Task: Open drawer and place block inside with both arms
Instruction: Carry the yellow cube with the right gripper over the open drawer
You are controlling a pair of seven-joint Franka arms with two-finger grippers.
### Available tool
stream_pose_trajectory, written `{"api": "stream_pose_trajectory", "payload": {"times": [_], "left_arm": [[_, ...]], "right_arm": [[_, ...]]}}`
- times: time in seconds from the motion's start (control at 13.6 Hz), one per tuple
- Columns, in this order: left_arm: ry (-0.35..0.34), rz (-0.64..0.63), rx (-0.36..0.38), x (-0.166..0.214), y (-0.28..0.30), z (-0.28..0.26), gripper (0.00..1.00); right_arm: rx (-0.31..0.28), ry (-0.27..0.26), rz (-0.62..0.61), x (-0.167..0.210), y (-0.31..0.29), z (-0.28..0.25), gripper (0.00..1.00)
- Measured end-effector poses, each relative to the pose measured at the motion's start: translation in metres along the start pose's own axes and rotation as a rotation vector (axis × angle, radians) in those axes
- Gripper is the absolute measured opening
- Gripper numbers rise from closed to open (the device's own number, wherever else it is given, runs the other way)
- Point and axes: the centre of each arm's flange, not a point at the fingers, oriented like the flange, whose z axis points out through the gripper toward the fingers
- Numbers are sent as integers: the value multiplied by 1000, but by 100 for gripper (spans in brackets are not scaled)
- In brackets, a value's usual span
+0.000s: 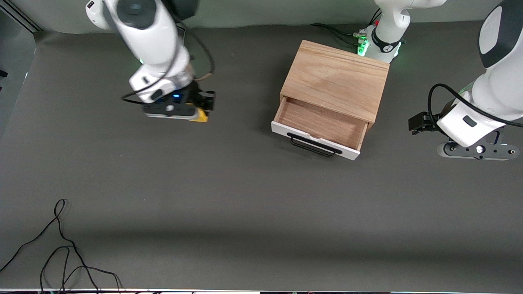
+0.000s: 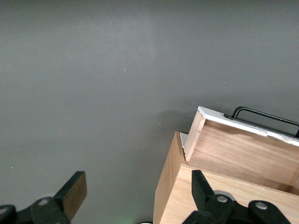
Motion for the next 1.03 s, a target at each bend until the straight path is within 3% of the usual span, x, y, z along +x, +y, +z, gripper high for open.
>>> {"api": "stream_pose_trajectory", "payload": {"times": [0.37, 0.59, 0.81, 1.03], "left_arm": [[67, -31, 5, -23, -18, 2, 100], [55, -47, 18, -47, -16, 13, 100], [35, -129, 29, -70, -8, -1, 100], [65, -126, 37, -84, 2, -19, 100]], "right_arm": [[-14, 24, 113, -27, -88, 25, 55], [-12, 47, 183, -49, -144, 44, 55], [13, 80, 251, -68, -200, 69, 55], [52, 101, 286, -73, -234, 105, 55]]}}
